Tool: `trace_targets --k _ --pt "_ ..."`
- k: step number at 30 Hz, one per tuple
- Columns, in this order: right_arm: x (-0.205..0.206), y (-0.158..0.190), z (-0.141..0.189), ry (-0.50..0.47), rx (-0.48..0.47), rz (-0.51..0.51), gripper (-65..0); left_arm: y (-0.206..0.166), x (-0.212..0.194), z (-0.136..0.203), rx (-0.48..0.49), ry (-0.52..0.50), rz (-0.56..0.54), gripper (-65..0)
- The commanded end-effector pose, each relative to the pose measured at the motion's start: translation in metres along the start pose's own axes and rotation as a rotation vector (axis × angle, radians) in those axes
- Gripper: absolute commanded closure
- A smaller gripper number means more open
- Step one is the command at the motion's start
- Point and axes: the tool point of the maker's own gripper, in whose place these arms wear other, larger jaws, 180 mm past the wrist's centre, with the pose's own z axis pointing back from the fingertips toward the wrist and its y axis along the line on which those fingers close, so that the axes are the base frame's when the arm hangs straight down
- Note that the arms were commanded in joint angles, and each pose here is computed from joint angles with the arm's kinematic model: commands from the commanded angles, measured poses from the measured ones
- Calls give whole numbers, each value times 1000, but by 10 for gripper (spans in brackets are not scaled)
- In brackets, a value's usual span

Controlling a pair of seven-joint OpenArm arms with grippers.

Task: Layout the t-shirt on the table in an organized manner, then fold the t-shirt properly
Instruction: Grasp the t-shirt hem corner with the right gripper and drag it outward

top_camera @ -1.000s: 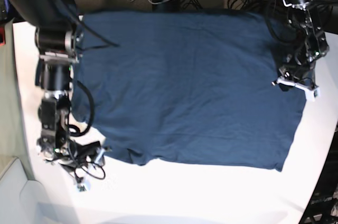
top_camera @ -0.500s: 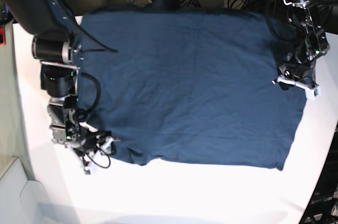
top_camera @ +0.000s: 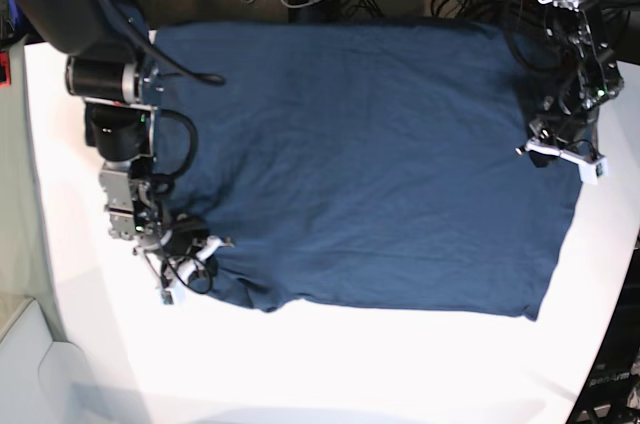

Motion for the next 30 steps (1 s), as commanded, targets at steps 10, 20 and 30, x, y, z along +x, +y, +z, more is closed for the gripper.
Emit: trace_targets --k 10,20,30 --pt "117 -2 20 -223 -30 122 0 24 -39 7 83 147 -24 0" --pt "132 5 63 -235 -90 247 0 24 -41 7 83 149 -23 0" --pt "62 12 33 -132 -26 210 0 21 -37 5 78 145 -23 0"
